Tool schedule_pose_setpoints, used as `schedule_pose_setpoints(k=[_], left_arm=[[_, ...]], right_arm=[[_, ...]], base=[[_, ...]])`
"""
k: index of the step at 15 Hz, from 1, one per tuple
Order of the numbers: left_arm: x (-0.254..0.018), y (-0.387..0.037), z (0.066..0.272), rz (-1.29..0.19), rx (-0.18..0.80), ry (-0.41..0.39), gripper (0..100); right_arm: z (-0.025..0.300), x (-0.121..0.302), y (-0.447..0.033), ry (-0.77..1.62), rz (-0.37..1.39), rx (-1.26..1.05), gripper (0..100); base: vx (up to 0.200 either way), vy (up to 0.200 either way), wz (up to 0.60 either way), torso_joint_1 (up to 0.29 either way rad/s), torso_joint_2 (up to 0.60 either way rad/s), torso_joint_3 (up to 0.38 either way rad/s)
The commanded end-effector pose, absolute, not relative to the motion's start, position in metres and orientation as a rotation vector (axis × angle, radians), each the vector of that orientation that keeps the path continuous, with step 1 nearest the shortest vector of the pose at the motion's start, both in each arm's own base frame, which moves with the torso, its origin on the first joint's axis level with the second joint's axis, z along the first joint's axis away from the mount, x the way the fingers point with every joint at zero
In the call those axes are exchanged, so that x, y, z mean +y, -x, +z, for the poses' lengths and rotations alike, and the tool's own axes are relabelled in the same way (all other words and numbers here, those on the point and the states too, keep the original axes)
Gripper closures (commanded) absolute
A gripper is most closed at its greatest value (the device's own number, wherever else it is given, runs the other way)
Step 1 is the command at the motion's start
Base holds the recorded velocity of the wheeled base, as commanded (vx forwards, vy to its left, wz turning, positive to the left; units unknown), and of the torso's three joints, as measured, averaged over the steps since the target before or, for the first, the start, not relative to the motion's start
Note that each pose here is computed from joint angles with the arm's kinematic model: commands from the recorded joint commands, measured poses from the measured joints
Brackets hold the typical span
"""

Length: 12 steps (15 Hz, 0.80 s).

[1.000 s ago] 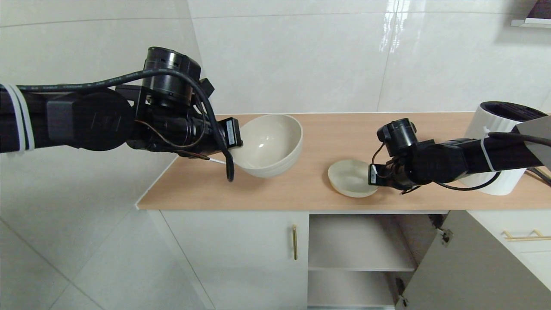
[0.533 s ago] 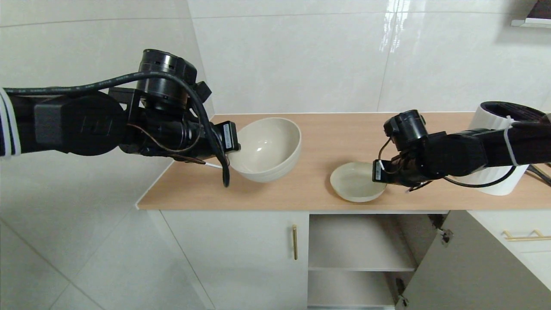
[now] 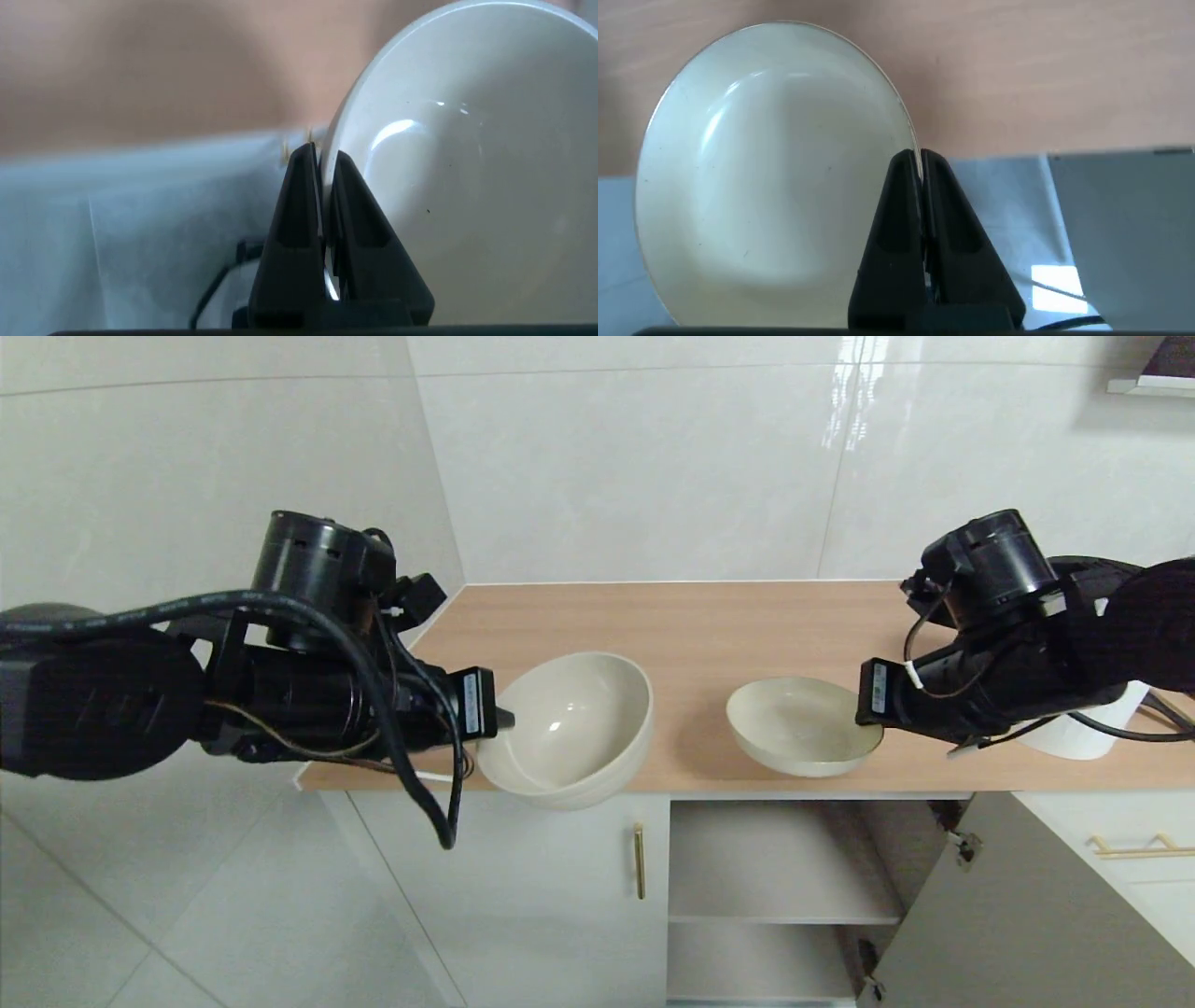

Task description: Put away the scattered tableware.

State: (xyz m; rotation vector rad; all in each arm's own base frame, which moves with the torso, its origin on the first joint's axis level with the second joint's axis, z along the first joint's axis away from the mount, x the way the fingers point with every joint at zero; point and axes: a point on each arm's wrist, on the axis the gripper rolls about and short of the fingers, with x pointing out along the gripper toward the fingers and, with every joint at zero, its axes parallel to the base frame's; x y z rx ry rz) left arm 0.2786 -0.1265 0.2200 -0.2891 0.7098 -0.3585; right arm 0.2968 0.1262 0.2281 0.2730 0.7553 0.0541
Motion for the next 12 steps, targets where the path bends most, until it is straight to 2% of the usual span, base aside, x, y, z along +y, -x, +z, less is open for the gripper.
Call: schedule_pose_setpoints(k=[1, 3, 6, 10, 12], left_arm=[[-0.118, -0.258, 0.209, -0.358, 0.698, 0.31, 100], [-0.117, -0.248, 0.199, -0.373, 0.685, 0.309, 100], [-0.121, -0.246, 0.187, -0.375, 0.729, 0.295, 100], [-0.123, -0.249, 0.181, -0.372, 0.747, 0.291, 100], [-0.123, -0.249, 0.181, -0.373, 0.745, 0.288, 100]], right_arm=[[0.235, 0.122, -0.266, -0.264, 0.082, 0.748, 100], [0.232, 0.123, -0.251, -0.255, 0.102, 0.769, 100], [0.208, 0.119, -0.244, -0.227, 0.105, 0.861, 100], [0.193, 0.123, -0.251, -0.2, 0.088, 0.907, 100], [0.187, 0.125, -0.255, -0.195, 0.082, 0.917, 100]], base=[[0.0, 0.0, 0.0, 0.0, 0.0, 0.0], [0.0, 0.0, 0.0, 0.0, 0.0, 0.0], [0.0, 0.0, 0.0, 0.0, 0.0, 0.0], [-0.2, 0.0, 0.0, 0.007, 0.0, -0.001], [0.0, 0.0, 0.0, 0.0, 0.0, 0.0]])
